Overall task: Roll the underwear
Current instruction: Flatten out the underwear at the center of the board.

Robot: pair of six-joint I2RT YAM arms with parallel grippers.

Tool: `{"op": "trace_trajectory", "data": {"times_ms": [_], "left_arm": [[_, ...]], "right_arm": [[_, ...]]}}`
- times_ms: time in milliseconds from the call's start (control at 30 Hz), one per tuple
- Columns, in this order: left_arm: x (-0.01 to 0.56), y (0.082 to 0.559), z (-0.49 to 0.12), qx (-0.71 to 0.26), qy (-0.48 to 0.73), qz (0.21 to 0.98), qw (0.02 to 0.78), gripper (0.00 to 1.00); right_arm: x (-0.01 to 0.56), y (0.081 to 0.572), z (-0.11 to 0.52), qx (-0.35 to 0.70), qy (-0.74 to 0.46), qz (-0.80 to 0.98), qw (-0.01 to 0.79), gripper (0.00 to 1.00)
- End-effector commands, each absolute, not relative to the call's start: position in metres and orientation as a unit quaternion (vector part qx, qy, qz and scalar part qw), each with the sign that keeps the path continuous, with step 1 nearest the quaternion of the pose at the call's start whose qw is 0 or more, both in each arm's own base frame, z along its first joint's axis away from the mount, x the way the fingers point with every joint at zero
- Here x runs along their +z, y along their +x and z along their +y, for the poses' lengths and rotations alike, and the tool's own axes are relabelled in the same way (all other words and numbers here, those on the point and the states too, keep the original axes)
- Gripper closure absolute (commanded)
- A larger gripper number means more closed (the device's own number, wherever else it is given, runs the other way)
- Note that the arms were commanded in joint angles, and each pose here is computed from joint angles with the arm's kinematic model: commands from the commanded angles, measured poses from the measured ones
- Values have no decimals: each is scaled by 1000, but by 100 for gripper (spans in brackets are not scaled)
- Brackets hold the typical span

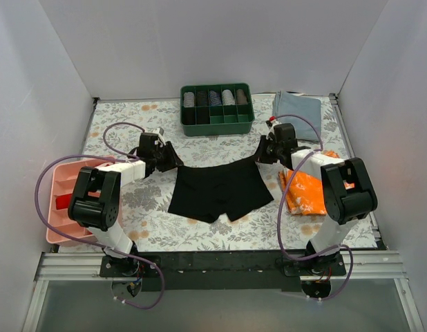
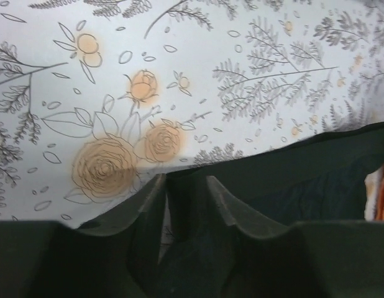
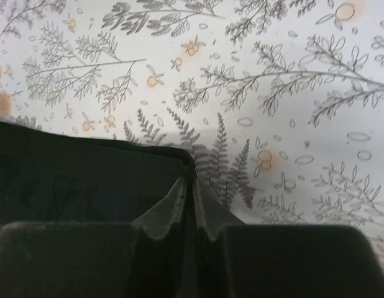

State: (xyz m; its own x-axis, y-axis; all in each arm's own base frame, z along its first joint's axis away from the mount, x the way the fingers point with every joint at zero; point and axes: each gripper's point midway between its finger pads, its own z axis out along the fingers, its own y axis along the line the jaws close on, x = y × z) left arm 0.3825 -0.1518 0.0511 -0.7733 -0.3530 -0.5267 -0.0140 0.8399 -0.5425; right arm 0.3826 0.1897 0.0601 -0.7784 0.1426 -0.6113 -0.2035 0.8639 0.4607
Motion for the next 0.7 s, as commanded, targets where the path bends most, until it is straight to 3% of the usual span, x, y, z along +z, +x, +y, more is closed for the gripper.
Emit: {"op": "trace_trajectory", "data": {"times_ms": [0,100,167,267,400,467,500,600,667], "left_arm": [[67,408,-141,-237,-100,898,358,60],[76,407,-129,-212,-113,902,359,50],[101,409,-127,-214,-112,893,380,39],[121,398,-132,-236,-108,889,376,31],[131,361,-147,-294,-118,887,337,33],[109,331,-152,-312,-141,893,291,36],[107,320,-157,-329,-141,892,276,42],[86,283,-158,-341,-168,892,243,49],[88,272,-159,-354,-172,885,248,59]], "right_arm": [[76,416,184,248,-6,906,343,80],[85,427,166,228,19,913,337,49],[99,428,157,223,23,910,348,42],[125,418,164,246,7,898,365,41],[139,382,215,337,-57,875,341,50],[131,363,247,361,-88,878,303,62],[129,357,258,367,-99,877,295,70],[117,343,295,384,-125,875,266,81],[109,336,321,399,-145,872,242,87]]}}
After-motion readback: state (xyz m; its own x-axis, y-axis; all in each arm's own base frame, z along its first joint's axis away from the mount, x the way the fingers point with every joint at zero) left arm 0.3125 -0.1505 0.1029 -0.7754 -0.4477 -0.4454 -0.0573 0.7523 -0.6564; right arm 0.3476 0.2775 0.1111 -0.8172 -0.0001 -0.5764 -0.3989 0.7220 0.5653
